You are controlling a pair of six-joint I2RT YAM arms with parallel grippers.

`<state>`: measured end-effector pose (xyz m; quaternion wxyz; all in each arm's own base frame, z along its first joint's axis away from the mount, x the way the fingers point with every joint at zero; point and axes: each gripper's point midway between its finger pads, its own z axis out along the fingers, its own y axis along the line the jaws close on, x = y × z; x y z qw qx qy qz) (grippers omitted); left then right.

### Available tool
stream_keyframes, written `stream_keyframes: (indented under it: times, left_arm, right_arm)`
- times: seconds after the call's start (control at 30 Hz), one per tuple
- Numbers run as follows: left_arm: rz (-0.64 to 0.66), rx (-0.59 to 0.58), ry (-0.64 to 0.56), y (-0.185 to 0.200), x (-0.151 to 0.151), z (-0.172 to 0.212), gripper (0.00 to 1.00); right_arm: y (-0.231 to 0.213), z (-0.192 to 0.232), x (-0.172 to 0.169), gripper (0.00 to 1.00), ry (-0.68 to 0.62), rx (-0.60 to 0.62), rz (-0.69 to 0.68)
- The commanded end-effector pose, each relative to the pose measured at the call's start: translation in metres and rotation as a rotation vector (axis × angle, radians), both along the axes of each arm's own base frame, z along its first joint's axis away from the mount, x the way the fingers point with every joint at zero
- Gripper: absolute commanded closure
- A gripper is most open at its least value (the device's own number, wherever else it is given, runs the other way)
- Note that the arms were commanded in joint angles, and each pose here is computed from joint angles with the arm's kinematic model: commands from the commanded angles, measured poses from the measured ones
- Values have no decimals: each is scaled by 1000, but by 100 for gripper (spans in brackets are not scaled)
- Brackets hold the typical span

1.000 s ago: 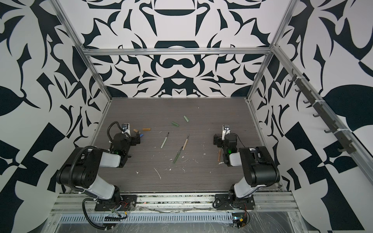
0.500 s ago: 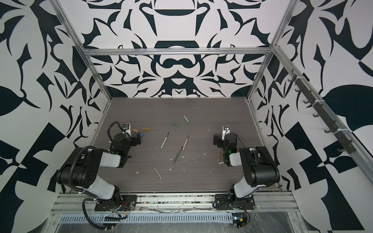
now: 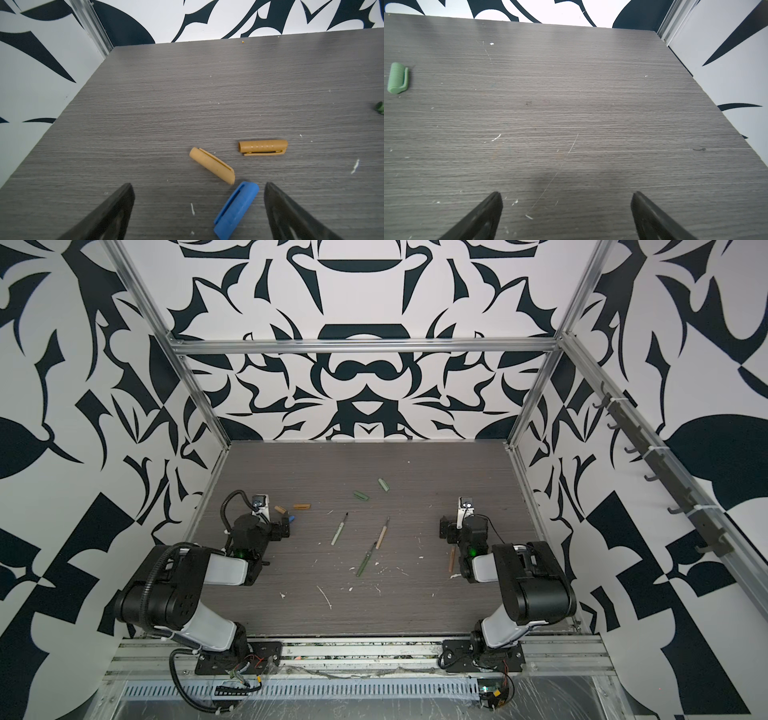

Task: Insert the pens into the pen caps
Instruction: 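Raise both arms and move both grippers over the scattered pens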

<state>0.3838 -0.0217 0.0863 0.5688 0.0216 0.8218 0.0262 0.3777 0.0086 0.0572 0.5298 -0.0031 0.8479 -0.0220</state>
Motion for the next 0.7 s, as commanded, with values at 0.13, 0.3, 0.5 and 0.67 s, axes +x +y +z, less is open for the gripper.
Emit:
stream_keyframes:
  times: [0.13,0.3,0.5,0.67]
  left_arm:
    - [-44,-38,-70,-11,-6,102,1]
    - [70,-365,-89,-7,-30,175,1]
    - [374,-693,34,22,-81,175,1]
    - [203,-754,139,-8,-93,160,1]
  right_arm:
    - [-1,25,11,0,-78,9,-8]
    - [-24,83,19,0,20,60,-206]
    - [-58,119,-4,2,222,284,-586]
    - [-25,117,-8,31,287,380,-392]
